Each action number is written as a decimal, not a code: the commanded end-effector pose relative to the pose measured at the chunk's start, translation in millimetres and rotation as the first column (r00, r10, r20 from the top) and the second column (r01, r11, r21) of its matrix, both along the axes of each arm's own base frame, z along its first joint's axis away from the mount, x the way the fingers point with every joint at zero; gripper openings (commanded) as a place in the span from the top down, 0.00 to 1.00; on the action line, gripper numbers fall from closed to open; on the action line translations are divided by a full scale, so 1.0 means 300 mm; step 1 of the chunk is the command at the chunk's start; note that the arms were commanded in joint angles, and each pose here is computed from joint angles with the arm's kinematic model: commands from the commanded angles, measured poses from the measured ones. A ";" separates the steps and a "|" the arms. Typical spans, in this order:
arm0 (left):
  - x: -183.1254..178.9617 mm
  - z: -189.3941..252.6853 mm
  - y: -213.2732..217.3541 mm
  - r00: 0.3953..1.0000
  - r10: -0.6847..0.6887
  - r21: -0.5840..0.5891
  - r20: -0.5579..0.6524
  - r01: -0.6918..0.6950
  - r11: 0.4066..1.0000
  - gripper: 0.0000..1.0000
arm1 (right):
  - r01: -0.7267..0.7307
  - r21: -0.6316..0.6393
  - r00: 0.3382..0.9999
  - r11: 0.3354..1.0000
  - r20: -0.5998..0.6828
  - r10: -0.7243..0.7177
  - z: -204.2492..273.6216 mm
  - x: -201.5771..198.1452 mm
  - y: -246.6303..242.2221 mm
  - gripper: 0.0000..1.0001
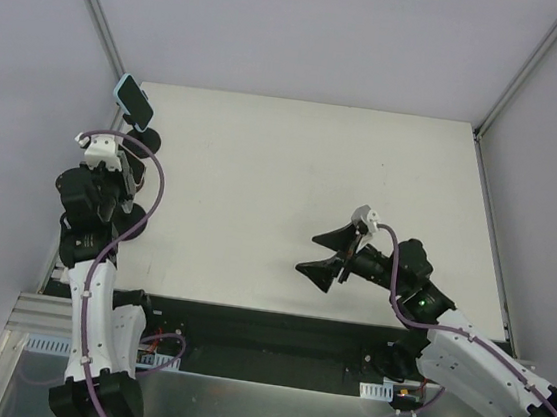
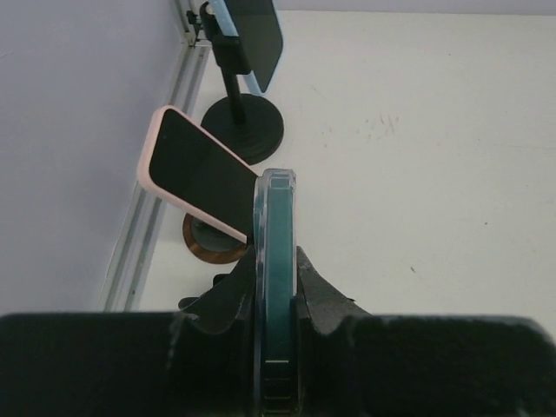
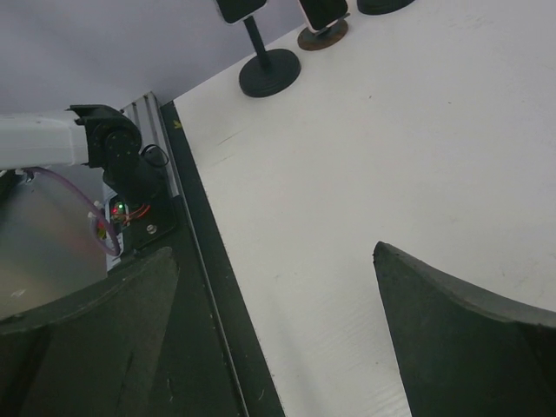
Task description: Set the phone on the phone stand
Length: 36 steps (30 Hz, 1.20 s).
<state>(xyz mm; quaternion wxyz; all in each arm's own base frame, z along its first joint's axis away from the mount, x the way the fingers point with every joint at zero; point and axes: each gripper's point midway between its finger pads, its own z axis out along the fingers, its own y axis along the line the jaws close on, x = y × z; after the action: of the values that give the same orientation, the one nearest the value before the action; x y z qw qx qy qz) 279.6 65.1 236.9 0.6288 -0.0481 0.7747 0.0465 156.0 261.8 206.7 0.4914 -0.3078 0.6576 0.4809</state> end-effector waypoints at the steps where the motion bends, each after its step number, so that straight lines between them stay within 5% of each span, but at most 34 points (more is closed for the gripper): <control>1: 0.044 0.148 -0.067 0.972 -0.215 0.110 0.095 0.204 0.973 1.00 | -0.036 0.021 0.996 0.999 0.088 0.034 0.049 -0.035 0.027 0.04; 36: 0.067 0.026 0.104 0.988 -0.071 0.217 -0.134 0.099 0.971 1.00 | 0.003 -0.011 0.992 1.000 0.127 -0.001 0.050 -0.038 0.014 0.04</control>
<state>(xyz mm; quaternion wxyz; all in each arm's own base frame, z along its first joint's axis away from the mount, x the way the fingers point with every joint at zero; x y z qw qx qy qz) 301.7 76.3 232.8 0.5917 0.0496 0.8032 0.0479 141.7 267.1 203.0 0.5044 -0.3407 0.6488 0.4568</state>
